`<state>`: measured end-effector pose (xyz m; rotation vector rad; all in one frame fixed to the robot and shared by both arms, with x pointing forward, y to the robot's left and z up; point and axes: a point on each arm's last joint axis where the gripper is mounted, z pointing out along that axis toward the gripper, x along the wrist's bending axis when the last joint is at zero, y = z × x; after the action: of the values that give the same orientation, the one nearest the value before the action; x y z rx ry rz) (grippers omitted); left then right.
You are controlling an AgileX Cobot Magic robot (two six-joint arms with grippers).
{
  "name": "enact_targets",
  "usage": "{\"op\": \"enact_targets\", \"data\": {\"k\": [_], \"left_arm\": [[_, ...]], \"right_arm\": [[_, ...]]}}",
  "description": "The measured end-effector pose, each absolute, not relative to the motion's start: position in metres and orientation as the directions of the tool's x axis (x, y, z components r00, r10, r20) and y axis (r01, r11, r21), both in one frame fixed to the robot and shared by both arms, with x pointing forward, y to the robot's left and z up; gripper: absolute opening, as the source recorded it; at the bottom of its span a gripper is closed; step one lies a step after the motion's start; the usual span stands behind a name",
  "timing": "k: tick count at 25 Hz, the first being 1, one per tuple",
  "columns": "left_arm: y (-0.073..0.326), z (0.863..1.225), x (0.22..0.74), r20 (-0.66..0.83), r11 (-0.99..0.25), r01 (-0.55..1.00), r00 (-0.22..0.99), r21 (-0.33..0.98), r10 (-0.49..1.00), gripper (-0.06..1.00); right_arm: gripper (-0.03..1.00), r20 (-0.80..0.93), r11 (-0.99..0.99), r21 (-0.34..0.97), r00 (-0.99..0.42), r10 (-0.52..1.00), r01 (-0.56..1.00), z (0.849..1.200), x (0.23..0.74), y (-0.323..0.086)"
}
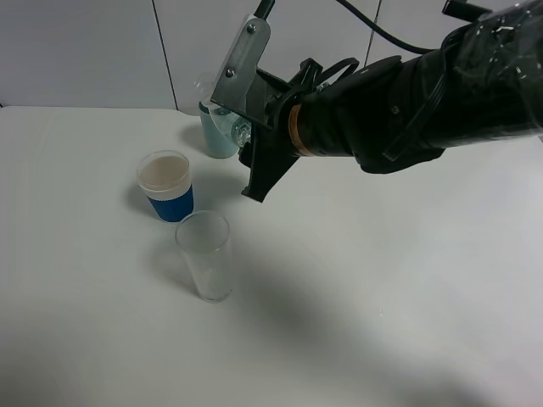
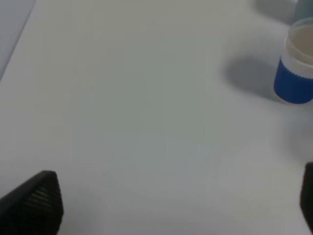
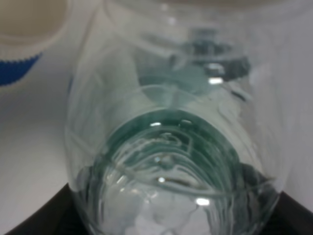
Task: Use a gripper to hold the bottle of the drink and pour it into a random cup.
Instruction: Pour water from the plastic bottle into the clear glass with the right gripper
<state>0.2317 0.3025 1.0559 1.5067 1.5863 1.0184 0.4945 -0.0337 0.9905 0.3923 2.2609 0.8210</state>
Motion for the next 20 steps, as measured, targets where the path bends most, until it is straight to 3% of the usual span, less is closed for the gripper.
{"op": "enact_targets", "data": {"k": [11,20], "left_arm": [[0.3025,1.0559,0.2317,0.023,0.008,0.436,-0.066,0.9,0.998,0.98],[0.3025,1.0559,0.2317,0.023,0.008,0.436,-0.066,0.9,0.998,0.98]], "right_arm": [[0.55,-0.571,0.785,0.618,-0.714,0.406,-0.048,0.9925,0.4925,-0.0298],[0.55,-0.669,0.843,0.51,-0.694,0.265,-0.17,0.9925,0.4925,-0.0299]]}}
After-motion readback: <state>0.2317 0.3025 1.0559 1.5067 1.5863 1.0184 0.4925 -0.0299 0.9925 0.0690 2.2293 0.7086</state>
